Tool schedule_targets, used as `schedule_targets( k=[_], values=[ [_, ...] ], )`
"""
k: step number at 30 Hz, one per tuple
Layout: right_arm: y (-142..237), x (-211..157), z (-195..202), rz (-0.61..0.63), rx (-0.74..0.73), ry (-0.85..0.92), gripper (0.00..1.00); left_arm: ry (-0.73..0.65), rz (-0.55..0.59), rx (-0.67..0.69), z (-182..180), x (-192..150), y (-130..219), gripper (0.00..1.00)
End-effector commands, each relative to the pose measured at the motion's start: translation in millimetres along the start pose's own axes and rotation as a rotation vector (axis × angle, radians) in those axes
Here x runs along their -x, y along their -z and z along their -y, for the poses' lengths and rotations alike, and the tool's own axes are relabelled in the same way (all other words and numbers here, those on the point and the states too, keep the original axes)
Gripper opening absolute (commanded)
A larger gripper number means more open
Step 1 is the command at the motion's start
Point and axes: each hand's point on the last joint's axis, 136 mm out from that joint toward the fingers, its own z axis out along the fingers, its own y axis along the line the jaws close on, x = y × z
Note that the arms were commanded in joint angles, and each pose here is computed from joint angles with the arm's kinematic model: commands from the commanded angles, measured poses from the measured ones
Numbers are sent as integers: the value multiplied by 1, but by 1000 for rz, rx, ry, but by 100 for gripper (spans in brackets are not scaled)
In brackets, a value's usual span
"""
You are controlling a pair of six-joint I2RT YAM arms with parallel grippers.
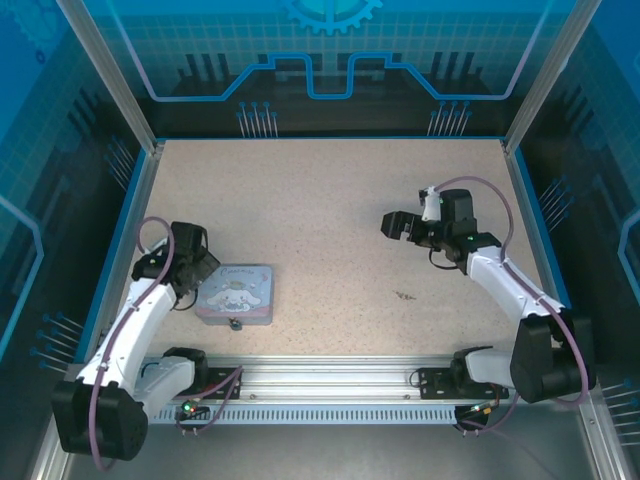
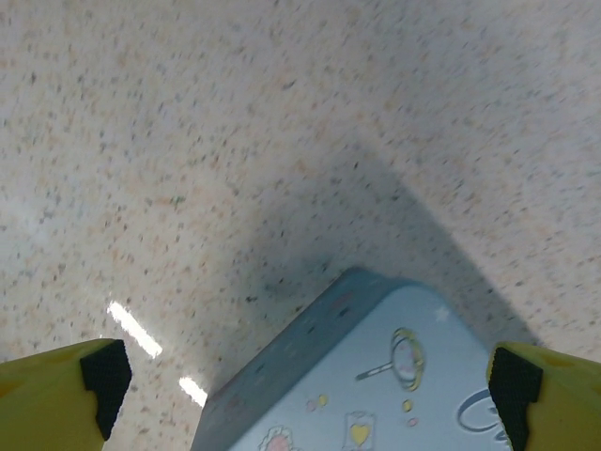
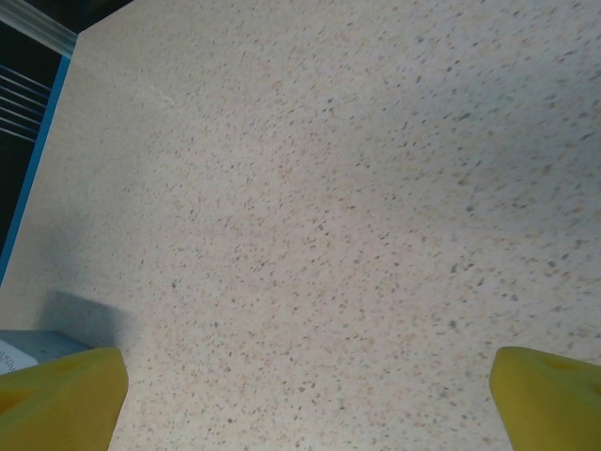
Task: Unlock the padlock with the key
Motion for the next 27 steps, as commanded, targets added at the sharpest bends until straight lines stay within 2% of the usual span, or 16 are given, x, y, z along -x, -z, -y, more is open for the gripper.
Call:
schedule_targets(
  k=[1,4,10,15,21,27],
  values=[
    [-4,-3,-5,-37,-32,-20,100,4,-58,22,-5,-21,-5,99],
    [-10,-11,-8,-82,-44,-34,100,-25,-72,-6,5,-29,-6,99],
    [-16,-32,-29,-136,105,-67,100,-86,-101,-72,30,-48,-6,99],
    [-13,-51,-40,-178,122,-57,100,-99,-132,-145,54,-68,-2,99],
    [-5,-65,-50,-194,118,-25,100,-92,-156,-269,98,-91,10,99],
    [-4,-69,-51,-196,102,-16,100,-158,-170,-350,157,-119,18,99]
  ],
)
